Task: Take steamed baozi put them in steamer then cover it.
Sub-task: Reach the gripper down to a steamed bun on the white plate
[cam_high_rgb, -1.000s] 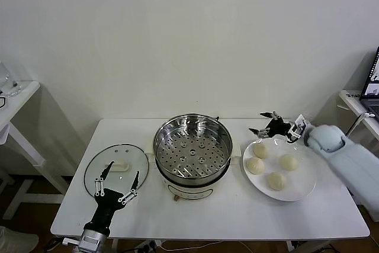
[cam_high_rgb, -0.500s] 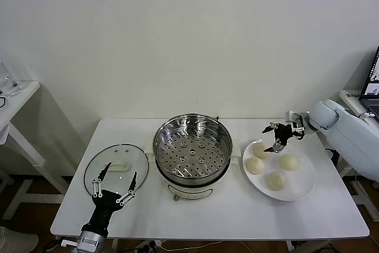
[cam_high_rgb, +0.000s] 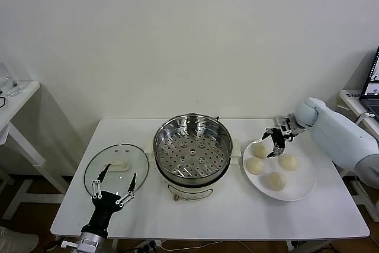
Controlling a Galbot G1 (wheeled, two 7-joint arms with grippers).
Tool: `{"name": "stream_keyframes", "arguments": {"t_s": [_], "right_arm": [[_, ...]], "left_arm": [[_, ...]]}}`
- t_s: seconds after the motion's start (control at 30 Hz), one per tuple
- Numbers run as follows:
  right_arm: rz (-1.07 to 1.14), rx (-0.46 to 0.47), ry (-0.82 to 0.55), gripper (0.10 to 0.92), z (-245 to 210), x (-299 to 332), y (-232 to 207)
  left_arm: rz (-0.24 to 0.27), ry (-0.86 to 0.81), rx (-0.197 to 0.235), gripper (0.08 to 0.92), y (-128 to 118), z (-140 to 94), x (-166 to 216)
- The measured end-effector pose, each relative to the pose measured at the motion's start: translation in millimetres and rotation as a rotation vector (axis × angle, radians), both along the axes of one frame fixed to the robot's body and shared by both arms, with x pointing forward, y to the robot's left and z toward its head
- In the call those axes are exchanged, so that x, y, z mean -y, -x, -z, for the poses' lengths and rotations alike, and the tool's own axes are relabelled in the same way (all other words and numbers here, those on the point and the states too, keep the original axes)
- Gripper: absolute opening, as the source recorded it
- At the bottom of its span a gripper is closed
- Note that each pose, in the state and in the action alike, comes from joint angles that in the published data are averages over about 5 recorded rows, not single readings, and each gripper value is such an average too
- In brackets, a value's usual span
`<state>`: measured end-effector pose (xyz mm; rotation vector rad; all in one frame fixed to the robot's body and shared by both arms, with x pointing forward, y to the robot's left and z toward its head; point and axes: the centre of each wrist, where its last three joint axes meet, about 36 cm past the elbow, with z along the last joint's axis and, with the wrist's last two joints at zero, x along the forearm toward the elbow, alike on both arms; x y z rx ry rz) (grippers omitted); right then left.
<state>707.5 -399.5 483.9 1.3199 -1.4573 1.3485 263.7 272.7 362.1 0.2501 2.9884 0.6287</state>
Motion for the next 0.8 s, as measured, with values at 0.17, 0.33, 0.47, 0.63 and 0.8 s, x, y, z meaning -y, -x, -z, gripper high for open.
{"name": "stream_keyframes", "arguments": {"t_s": [0.17,0.33,0.47,0.63,0.8], "right_arm": [[-0.013,-0.005,0.024,0.823,7,-7,-5],[-0.021,-0.003,0.041,0.821,14,-12,-8],[-0.025,-0.003,0.052,0.794,19,-15,-9],[-0.032,0.002,0.059,0.721,21,-16,-9],[-0.05,0.01,0.067,0.677,14,-18,-9]], "left_arm": [[-0.002,0.0,-0.002,0.823,0,2,0],[-0.003,0.001,-0.001,0.823,0,2,0],[-0.004,0.001,0.0,0.823,0,3,0],[-0.003,0.002,0.0,0.823,0,3,0],[-0.005,0.001,0.003,0.823,0,2,0]]}}
